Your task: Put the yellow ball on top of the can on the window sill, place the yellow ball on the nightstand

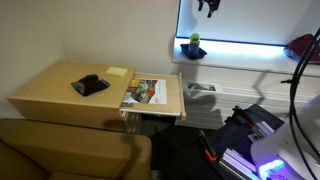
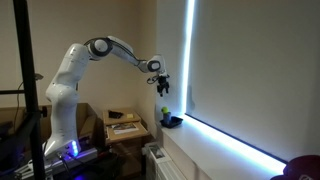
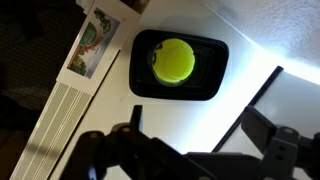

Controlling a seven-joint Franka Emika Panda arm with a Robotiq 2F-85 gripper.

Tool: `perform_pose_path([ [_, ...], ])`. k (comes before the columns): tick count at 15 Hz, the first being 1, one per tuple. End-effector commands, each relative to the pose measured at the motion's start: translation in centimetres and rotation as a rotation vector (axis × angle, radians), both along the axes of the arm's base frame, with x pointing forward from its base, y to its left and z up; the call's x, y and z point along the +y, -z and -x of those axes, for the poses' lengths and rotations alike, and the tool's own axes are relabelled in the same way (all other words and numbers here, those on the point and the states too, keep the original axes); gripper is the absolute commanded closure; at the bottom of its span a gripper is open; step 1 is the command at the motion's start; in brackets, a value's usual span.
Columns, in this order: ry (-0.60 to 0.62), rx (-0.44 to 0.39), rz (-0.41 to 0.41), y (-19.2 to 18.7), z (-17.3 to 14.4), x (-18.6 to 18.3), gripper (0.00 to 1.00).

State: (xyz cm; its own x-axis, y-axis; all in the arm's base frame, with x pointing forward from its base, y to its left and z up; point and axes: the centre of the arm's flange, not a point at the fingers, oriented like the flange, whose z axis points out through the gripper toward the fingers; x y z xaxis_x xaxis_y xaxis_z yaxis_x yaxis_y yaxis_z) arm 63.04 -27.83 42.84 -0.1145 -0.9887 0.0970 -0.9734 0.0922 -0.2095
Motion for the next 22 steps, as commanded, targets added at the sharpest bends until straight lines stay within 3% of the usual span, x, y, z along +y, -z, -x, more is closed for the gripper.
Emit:
perform_pose_path([
  [1,-0.004,0.01,-0.002,4.5,-2.0,0.3,0.0],
  [8,-0.02,0.034,0.004,10.3,-3.6,1.2,0.0],
  [22,-0.011,0.065,0.012,11.1,-2.4,-0.2,0.0],
])
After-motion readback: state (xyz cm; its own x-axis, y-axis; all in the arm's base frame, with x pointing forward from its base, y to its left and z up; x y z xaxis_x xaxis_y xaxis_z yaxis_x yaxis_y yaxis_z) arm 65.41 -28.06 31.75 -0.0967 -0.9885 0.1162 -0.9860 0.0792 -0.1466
